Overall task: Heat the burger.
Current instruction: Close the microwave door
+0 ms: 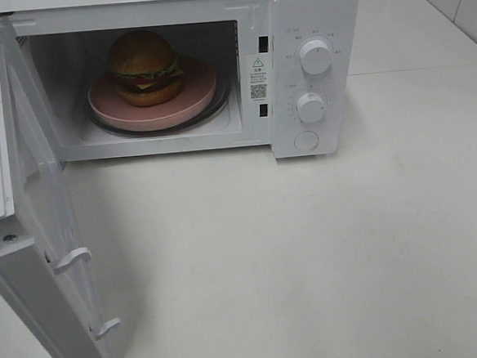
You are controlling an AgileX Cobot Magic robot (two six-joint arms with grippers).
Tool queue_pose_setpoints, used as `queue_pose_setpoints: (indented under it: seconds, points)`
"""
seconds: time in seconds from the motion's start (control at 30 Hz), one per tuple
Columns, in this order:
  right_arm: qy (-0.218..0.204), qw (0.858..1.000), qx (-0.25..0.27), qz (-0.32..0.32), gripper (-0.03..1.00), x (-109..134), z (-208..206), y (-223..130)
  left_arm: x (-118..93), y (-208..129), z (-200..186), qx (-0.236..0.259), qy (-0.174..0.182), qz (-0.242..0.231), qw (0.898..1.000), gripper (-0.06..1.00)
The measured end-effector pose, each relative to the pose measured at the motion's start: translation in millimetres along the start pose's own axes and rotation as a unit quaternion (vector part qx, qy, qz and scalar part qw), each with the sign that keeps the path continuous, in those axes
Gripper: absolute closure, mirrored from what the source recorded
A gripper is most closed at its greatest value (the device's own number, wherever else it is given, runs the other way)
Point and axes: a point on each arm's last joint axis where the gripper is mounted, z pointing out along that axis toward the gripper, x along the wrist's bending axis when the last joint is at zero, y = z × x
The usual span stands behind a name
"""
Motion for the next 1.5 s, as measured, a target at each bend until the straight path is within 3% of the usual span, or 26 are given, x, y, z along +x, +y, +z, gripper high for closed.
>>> queue_pose_setpoints:
  seconds: [0.67,0.77,0.8,0.87,0.9,0.93,0.97,1.0,1.03,1.07,1.13,1.17,1.23,1.5]
  points:
    - [0.0,1.0,0.0,0.0,0.21,0,0,0,0,3,-2,-0.011,0.002,0.001,1.0,-0.01]
    - [0.0,1.0,0.0,0.0,0.21,0,0,0,2,9,-2,-0.03,0.012,0.008,0.999,0.09]
    - [0.0,1.0,0.0,0.0,0.21,0,0,0,3,15,0,-0.036,0.018,0.012,0.999,0.2]
    - [0.0,1.0,0.0,0.0,0.21,0,0,0,3,18,3,-0.038,0.022,0.014,0.999,0.25]
    - [0.0,1.0,0.0,0.0,0.21,0,0,0,3,23,8,-0.039,0.021,0.015,0.999,0.37]
    - [0.0,1.0,0.0,0.0,0.21,0,0,0,3,23,8,-0.039,0.021,0.015,0.999,0.37]
    - [0.0,1.0,0.0,0.0,0.21,0,0,0,3,30,14,-0.043,0.021,0.015,0.999,0.51]
    - [0.0,1.0,0.0,0.0,0.21,0,0,0,3,30,14,-0.043,0.021,0.015,0.999,0.51]
    - [0.0,1.0,0.0,0.0,0.21,0,0,0,3,33,17,-0.045,0.021,0.015,0.999,0.58]
    - [0.0,1.0,0.0,0.0,0.21,0,0,0,3,39,25,-0.043,0.021,0.015,0.999,0.72]
    - [0.0,1.0,0.0,0.0,0.21,0,0,0,3,42,28,-0.041,0.021,0.015,0.999,0.77]
    - [0.0,1.0,0.0,0.0,0.21,0,0,0,3,47,37,-0.036,0.022,0.014,0.999,0.88]
    - [0.0,1.0,0.0,0.0,0.21,0,0,0,3,52,47,-0.042,0.021,0.015,0.999,0.94]
    - [0.0,1.0,0.0,0.0,0.21,0,0,0,5,55,84,-0.108,0.018,0.016,0.994,0.94]
